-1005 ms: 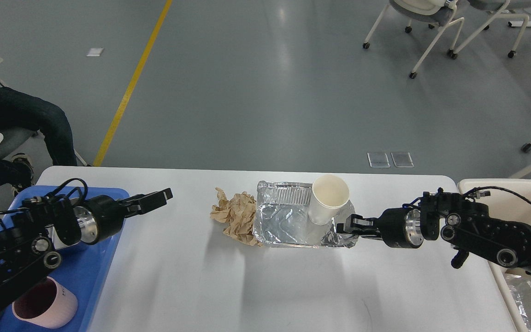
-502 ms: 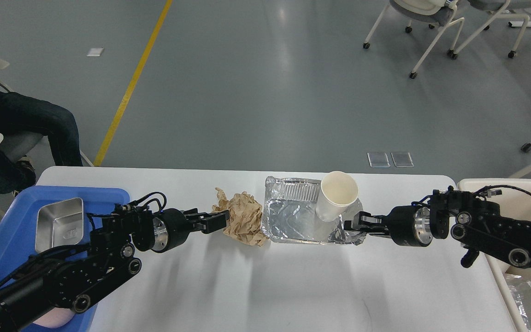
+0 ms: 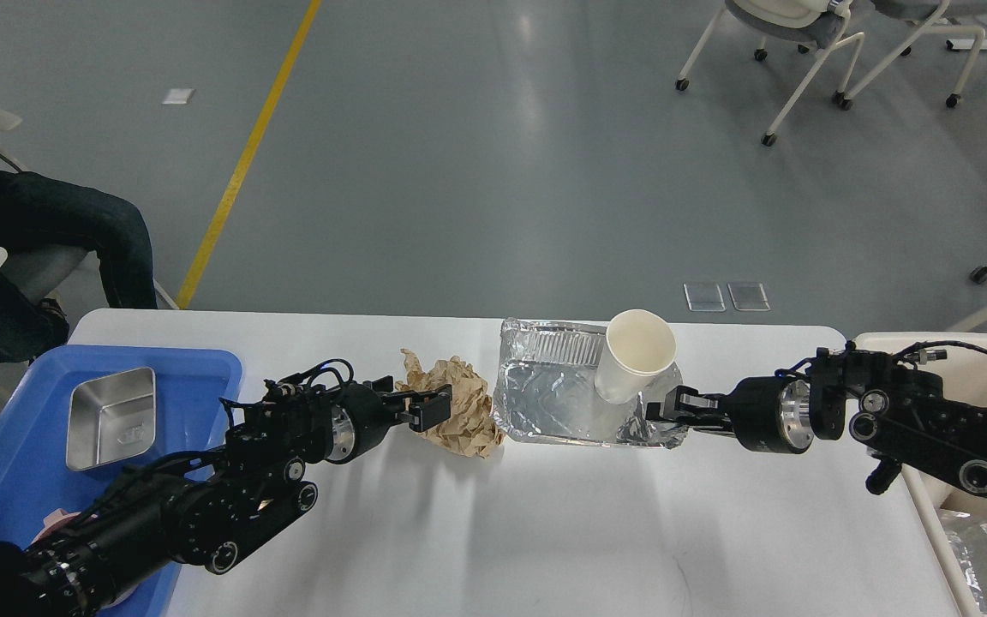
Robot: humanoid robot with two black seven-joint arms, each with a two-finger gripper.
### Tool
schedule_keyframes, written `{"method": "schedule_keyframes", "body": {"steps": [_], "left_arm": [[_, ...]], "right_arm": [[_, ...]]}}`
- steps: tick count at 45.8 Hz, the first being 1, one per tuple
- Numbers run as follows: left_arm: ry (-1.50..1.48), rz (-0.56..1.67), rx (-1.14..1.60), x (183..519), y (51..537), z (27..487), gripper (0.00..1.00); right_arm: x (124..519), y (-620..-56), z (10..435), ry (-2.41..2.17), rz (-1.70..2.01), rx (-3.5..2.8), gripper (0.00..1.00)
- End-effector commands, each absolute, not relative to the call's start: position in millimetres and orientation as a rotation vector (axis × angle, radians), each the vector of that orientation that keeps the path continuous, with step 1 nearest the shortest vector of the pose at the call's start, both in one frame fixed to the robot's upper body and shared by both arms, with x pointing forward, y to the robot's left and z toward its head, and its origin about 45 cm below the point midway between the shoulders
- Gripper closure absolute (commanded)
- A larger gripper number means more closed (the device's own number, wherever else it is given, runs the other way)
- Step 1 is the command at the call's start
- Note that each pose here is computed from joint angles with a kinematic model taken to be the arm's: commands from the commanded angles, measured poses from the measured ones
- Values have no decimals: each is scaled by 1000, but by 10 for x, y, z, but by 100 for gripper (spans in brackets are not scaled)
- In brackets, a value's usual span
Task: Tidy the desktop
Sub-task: 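Reach the left gripper to the crumpled brown paper and grasp it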
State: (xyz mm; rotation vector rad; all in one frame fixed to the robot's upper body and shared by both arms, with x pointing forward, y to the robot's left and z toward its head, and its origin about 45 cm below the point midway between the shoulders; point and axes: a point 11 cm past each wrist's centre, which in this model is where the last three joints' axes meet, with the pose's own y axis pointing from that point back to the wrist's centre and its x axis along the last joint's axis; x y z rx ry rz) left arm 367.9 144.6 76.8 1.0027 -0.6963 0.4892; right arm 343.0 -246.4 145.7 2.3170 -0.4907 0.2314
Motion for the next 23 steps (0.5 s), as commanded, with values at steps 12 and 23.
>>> {"method": "schedule_keyframes", "body": {"steps": [12, 23], "left_arm": [[-807, 427, 976, 3610, 1155, 616, 22], [-755, 480, 1069, 3814, 1325, 542, 35]], "right_arm": [[3440, -2468, 1469, -499, 233, 2322, 100], [3437, -2465, 1469, -499, 232, 2324, 100]]}}
